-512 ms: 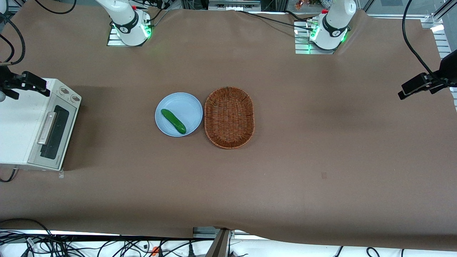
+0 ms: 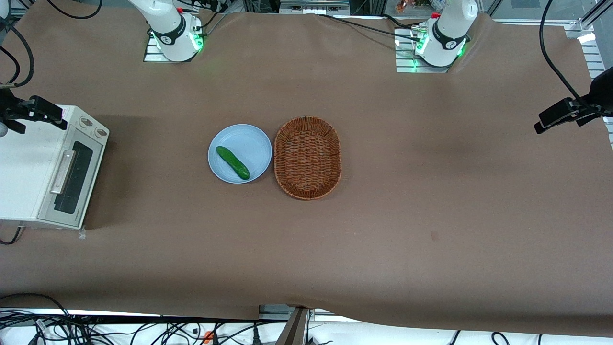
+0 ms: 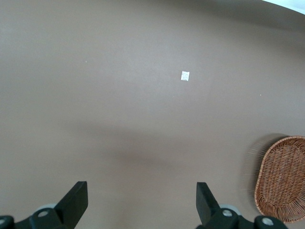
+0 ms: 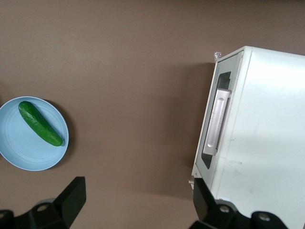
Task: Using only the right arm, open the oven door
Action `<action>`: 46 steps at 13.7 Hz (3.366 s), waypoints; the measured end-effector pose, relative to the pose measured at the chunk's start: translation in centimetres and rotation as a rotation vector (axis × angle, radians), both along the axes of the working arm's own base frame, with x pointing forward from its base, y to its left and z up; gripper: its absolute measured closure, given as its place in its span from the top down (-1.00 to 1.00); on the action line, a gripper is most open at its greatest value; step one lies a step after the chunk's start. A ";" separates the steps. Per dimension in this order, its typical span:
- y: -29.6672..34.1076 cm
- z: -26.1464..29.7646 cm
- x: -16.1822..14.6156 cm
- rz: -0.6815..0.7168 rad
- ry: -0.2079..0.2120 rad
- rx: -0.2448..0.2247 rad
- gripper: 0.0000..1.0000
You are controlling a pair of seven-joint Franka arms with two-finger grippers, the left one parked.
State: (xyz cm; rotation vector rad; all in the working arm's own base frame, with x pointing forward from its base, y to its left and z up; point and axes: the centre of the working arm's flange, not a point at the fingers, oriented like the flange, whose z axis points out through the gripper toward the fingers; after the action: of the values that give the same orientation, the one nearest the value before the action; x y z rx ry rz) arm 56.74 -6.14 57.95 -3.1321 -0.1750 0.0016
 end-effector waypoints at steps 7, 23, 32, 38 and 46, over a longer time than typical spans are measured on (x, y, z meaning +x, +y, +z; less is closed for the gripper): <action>0.1 -0.6 0.0 0.002 0.029 0.003 1.00; 0.5 -4.2 0.8 0.063 0.149 -0.102 -0.79; 5.2 -15.3 6.5 0.090 0.156 -0.569 -0.98; 2.6 -20.7 7.7 0.036 0.149 -0.692 -0.98; -1.0 -23.8 6.6 -0.005 0.161 -0.688 -0.98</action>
State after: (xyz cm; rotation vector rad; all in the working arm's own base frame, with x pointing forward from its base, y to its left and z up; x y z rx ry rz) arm 63.31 -7.15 34.15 -3.7876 -0.2010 0.3952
